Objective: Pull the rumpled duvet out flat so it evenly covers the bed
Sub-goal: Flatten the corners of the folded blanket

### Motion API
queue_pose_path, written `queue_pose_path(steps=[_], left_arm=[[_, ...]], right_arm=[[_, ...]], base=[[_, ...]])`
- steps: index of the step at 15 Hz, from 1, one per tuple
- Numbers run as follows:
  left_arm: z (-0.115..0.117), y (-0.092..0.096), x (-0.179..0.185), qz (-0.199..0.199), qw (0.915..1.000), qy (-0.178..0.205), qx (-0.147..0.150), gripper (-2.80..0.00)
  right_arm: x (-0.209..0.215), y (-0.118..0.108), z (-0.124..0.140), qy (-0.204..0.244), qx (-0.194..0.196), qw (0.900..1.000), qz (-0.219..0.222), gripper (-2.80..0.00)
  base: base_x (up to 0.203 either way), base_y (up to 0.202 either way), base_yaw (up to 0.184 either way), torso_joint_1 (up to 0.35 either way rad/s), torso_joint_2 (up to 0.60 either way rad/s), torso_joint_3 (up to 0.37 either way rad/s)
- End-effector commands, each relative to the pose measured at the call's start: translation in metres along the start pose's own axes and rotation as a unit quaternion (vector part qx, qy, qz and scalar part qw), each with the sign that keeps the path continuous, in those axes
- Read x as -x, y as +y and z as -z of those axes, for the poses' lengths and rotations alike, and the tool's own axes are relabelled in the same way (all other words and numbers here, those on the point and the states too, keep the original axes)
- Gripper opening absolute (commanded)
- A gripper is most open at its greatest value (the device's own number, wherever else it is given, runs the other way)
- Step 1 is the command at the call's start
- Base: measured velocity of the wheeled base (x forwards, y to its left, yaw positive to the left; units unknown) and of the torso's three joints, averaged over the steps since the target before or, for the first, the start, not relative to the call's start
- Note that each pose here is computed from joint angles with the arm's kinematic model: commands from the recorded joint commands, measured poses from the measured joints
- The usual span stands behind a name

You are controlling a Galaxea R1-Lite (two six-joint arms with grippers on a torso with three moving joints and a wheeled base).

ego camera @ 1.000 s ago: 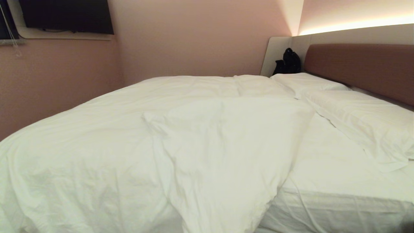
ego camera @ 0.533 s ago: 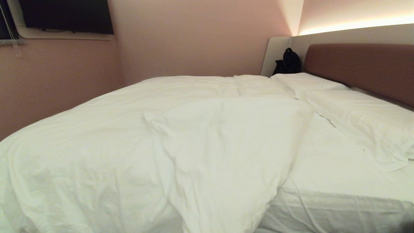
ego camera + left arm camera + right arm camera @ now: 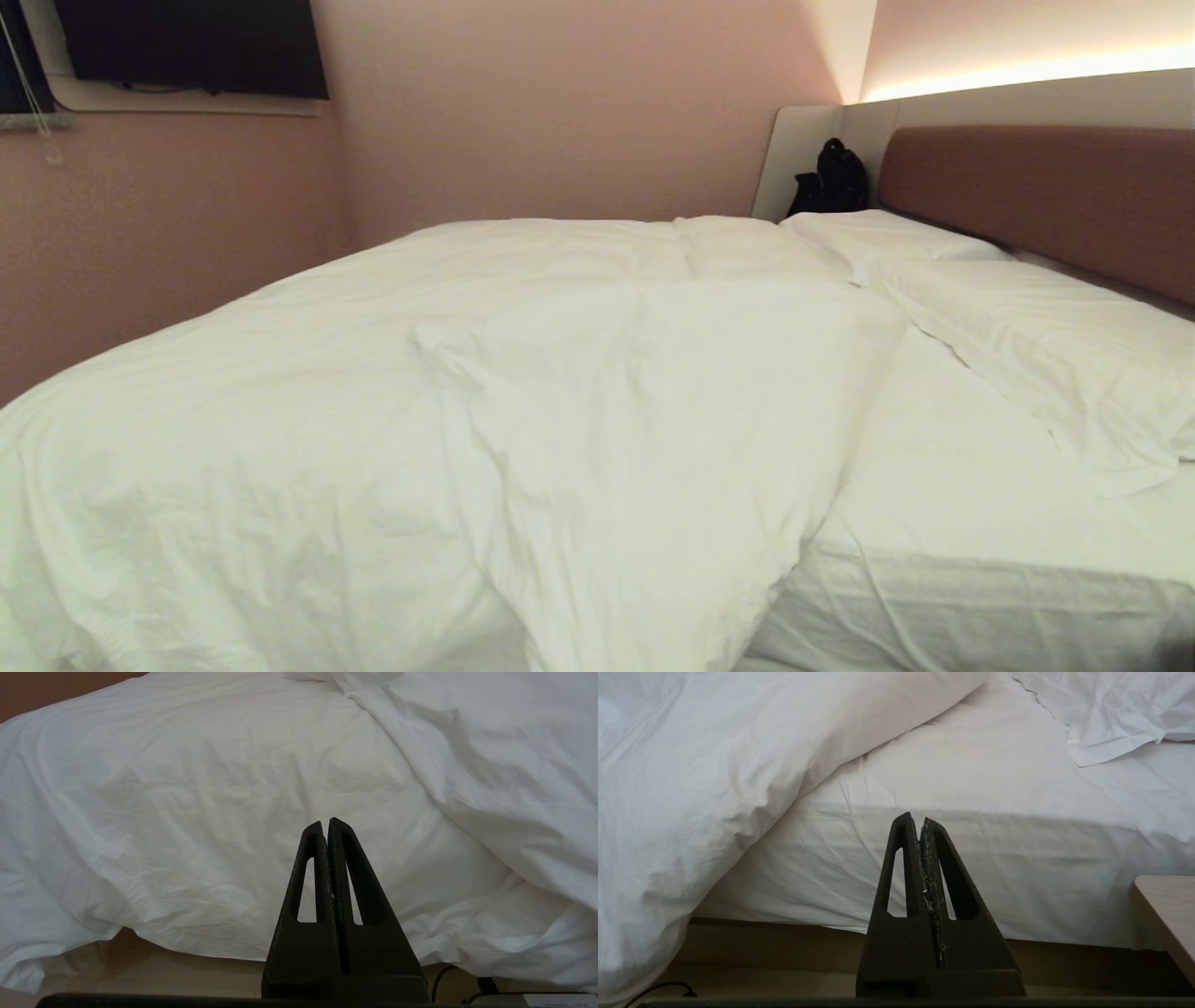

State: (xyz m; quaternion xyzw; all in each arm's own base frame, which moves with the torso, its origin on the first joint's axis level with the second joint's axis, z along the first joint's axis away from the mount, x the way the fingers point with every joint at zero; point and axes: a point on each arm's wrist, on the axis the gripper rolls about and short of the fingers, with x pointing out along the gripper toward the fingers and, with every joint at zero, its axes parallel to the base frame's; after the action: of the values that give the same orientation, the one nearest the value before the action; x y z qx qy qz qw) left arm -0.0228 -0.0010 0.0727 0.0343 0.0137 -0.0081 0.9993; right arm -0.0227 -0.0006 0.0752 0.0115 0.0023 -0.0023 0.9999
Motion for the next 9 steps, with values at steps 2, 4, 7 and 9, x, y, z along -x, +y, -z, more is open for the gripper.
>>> queue_pose_path(steps=[2,4,7,9], left_arm=[[0.0000,0.0000,0.0000,0.000,1.0000,0.000,-0.001,-2.80],[0.0000,0.0000,0.0000,-0.001,1.0000,0.000,-0.002,-2.80],[0.0002,0.0000,0.0000,-0.001,1.0000,0.001,0.001,-2.80],[0.0000,0.0000,0.0000,-0.002,1.0000,0.000,0.002,-2.80]], right_arm=[[0.0000,0.0000,0.0000,0.000,0.000,1.000,0.000,-2.80],[0.0000,0.0000,0.0000,0.000,0.000,1.000,0.000,-2.80],[0.0000,0.0000,0.0000,0.000,0.000,1.000,0.000,-2.80],[0.0000,0.0000,0.0000,0.000,0.000,1.000,0.000,-2.80]], base=[[0.000,0.000,0.000,0.000,0.00,0.000],[0.000,0.000,0.000,0.000,0.00,0.000],[-0.042,0.000,0.000,0.005,0.00,0.001],[-0.191,0.000,0.003,0.002,0.01,0.000]])
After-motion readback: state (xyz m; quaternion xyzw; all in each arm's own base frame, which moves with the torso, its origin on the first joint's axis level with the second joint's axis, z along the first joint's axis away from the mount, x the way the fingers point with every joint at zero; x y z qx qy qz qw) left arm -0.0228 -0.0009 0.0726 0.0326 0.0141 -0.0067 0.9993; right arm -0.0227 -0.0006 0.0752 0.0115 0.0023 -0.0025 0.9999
